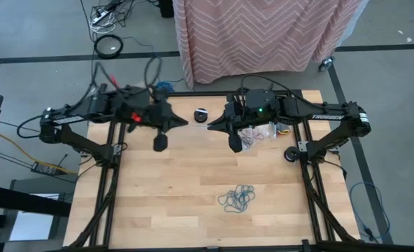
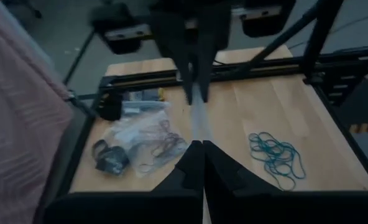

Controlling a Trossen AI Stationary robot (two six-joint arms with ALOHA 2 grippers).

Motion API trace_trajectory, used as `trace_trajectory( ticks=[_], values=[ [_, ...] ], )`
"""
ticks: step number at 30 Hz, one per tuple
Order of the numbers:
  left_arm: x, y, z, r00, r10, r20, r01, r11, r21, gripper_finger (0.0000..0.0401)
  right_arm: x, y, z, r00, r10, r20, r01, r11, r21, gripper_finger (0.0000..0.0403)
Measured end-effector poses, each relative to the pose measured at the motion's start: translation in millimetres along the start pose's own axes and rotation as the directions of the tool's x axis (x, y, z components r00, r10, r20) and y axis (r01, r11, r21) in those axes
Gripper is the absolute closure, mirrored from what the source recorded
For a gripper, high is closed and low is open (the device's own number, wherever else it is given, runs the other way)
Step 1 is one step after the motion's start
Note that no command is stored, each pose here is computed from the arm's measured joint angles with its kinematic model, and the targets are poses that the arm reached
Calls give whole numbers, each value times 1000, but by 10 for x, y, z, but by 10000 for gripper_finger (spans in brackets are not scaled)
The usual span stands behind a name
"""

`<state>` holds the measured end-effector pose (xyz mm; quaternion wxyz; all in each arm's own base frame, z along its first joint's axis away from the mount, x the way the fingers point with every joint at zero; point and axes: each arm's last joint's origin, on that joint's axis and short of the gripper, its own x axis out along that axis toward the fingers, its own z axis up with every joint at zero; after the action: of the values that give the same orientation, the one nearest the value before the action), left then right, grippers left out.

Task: Sort rubber bands
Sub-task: Open the transparent zip bag

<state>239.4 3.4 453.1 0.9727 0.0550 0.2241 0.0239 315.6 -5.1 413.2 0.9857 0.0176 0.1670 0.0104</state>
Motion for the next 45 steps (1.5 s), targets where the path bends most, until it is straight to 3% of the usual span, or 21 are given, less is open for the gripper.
trace_trajectory(
  ticks=[5, 10, 21, 27, 32, 38, 40, 45],
  values=[
    [55, -2, 28, 1000, -5, 26, 4, 1000, 17, 390, 0, -4, -22, 1000, 1, -22, -1, 1000, 10, 396],
    [-40, 1, 33, 999, -28, 42, 23, 991, 128, 380, -2, -2, -33, 999, 6, -35, -6, 1000, 11, 397],
    [163, 75, -96, 995, -9, -103, 24, 990, 142, 249, -3, 6, -30, 999, 34, -35, -33, 999, 14, 397],
    [239, 146, -123, 992, 1, -130, 15, 992, 124, 224, -4, 13, -30, 998, 58, -35, -57, 998, 31, 397],
    [338, 161, -155, 984, -96, -153, 111, 990, 92, 256, -4, 11, -30, 998, 58, -36, -57, 998, 31, 397],
    [516, 132, -193, 964, -191, -185, 203, 978, 50, 383, -5, -10, -32, 998, 52, -38, -51, 998, 33, 396],
    [522, 142, -194, 969, -157, -190, 170, 984, 52, 392, -6, -15, -38, 998, 51, -45, -49, 998, 34, 396],
    [537, 222, -138, 987, 61, -152, -50, 996, 73, 397, 19, -19, -39, 998, 41, -41, -41, 999, 21, 395]
  ],
)
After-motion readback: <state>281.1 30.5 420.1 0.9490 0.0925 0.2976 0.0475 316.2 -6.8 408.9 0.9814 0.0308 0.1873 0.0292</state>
